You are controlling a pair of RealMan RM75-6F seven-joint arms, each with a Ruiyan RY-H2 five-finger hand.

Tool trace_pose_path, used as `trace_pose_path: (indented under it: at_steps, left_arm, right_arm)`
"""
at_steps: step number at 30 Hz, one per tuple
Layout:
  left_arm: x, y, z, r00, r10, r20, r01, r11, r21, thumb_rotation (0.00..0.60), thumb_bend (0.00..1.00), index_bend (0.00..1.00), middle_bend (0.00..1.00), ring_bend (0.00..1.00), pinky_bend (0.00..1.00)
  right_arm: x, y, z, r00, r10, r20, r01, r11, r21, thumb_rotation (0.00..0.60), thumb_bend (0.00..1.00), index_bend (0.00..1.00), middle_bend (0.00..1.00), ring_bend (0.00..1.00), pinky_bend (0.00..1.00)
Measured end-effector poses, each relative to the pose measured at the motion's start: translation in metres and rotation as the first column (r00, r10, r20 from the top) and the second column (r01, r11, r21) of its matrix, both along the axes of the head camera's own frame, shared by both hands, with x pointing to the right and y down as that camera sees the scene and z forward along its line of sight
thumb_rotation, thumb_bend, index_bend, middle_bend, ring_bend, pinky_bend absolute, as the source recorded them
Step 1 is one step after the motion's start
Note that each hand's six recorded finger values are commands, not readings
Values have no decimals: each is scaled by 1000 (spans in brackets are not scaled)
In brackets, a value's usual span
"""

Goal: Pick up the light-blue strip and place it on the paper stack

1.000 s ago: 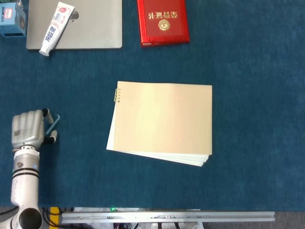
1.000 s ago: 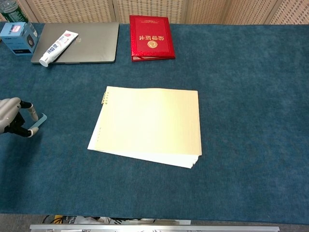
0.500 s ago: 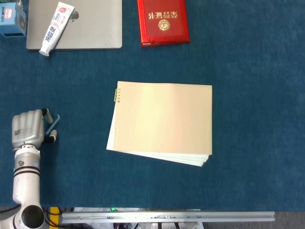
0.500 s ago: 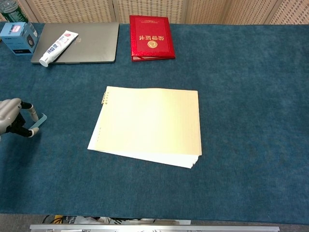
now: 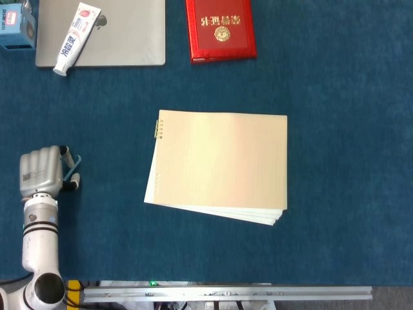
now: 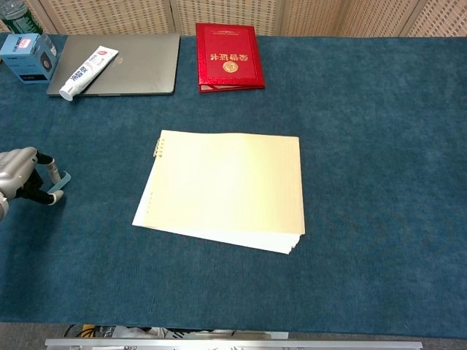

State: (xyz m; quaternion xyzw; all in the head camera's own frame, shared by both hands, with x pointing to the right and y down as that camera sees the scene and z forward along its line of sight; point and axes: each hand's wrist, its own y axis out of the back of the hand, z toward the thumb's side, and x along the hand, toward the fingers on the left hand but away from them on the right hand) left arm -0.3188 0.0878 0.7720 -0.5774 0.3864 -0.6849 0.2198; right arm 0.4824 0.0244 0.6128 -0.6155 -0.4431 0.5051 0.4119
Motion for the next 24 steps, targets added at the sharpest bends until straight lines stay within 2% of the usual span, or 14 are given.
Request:
trace_pose_path:
  at_steps: [9,24]
  left_arm:
    - [0,-3,4,1000,-12,3,12,1000,-5,600,291,528,1000,1000,1000]
    - [-4,-4,3,1000,-28,13,28,1000,5,600,368,549,1000,1000,1000]
  right_arm:
    - [2,1,0,1000,5,-1,-5,1000,-1,600,260,344,377,358,333]
    - [3,1,1,1000,6,-2,-6,1000,-5,600,260,344,377,365,333]
